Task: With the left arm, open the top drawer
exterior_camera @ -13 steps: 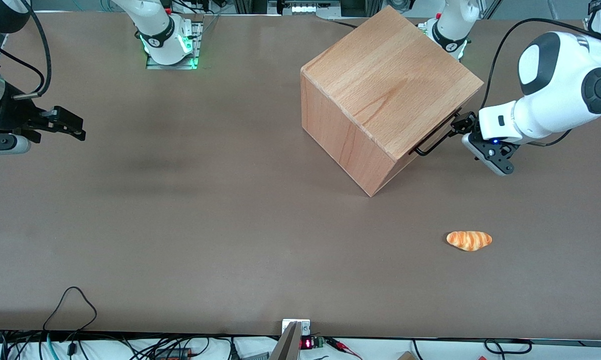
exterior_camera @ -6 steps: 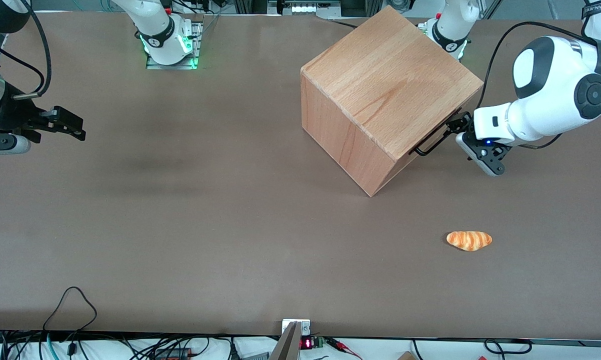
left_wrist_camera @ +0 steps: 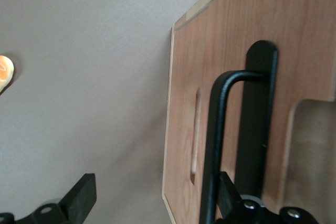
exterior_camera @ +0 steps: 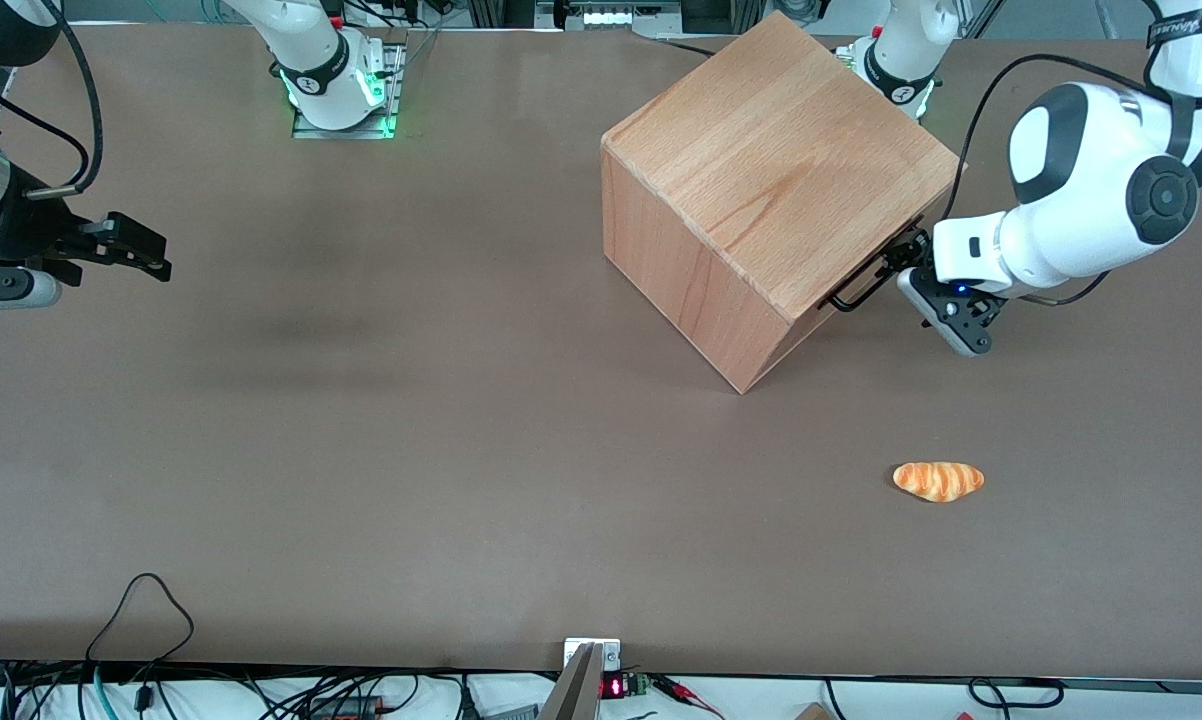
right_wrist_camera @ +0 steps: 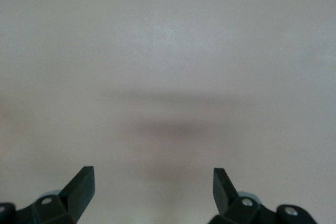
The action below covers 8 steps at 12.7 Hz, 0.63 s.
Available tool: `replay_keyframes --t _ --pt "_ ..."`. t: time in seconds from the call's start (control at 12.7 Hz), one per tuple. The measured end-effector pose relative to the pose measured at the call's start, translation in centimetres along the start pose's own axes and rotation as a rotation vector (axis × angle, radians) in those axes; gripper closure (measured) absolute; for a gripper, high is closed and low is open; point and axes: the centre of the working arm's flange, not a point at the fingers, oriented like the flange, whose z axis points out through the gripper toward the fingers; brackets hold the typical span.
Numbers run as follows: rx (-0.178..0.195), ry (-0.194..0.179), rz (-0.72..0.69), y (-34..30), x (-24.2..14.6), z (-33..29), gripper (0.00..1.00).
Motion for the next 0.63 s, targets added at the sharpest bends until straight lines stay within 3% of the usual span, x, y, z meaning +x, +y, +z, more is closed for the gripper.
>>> replay_keyframes --t 0.63 --pt "-0.009 0.003 -0.003 -0.5 -0.32 1.09 0.0"
